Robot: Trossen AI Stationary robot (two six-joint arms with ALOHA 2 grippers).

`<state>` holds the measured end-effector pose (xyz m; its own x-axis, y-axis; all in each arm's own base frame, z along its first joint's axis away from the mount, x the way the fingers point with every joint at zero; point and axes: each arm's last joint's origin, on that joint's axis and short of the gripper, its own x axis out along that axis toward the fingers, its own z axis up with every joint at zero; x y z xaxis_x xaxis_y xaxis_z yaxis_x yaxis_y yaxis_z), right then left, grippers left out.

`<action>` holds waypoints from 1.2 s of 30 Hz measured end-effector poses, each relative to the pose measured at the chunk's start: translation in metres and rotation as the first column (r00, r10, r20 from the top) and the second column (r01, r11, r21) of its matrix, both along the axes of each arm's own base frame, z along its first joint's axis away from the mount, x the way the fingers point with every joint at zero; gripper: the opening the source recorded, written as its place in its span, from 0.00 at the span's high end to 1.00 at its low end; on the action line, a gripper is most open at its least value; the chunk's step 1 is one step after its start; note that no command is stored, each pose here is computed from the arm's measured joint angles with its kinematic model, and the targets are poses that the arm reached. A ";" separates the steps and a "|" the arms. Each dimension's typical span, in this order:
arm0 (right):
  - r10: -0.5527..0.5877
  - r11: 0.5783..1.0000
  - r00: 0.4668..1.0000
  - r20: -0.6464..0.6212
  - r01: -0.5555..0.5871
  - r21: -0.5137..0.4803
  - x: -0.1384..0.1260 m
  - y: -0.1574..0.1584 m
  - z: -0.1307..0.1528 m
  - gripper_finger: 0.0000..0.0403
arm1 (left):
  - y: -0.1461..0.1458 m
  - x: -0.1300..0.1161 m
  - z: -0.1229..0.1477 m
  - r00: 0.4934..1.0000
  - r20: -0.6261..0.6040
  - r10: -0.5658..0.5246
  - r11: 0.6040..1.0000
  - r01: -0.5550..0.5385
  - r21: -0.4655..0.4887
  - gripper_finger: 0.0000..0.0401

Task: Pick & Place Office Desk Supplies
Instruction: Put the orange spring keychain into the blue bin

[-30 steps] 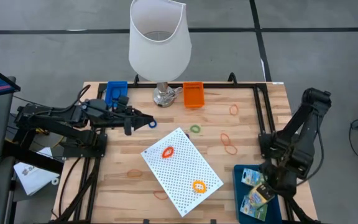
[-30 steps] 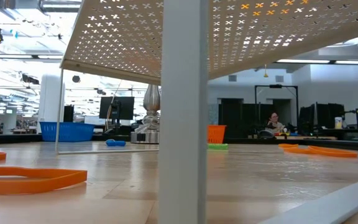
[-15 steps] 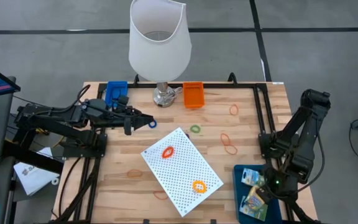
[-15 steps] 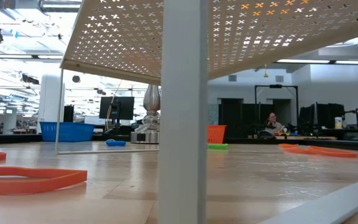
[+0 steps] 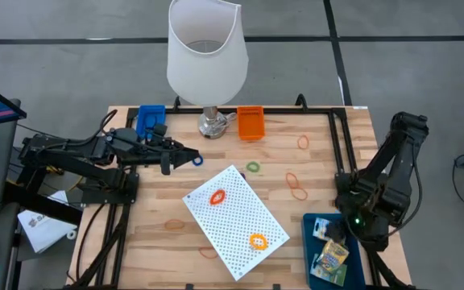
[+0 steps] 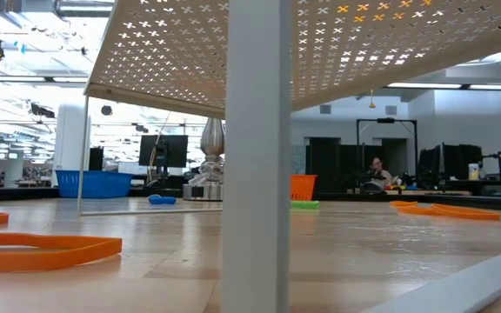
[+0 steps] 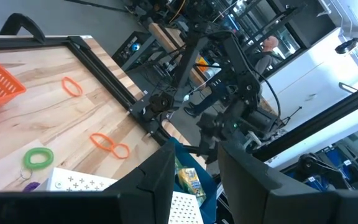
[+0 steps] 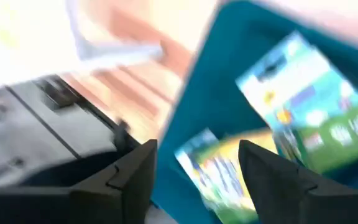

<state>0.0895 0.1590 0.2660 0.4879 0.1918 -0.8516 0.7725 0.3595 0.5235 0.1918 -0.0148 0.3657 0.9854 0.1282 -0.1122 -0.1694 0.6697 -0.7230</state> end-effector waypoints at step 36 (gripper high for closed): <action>0.029 0.950 0.926 0.375 0.091 -0.300 0.074 -0.088 0.036 0.52 | -0.018 0.000 -0.019 0.975 -0.207 -0.078 0.980 0.113 0.162 0.71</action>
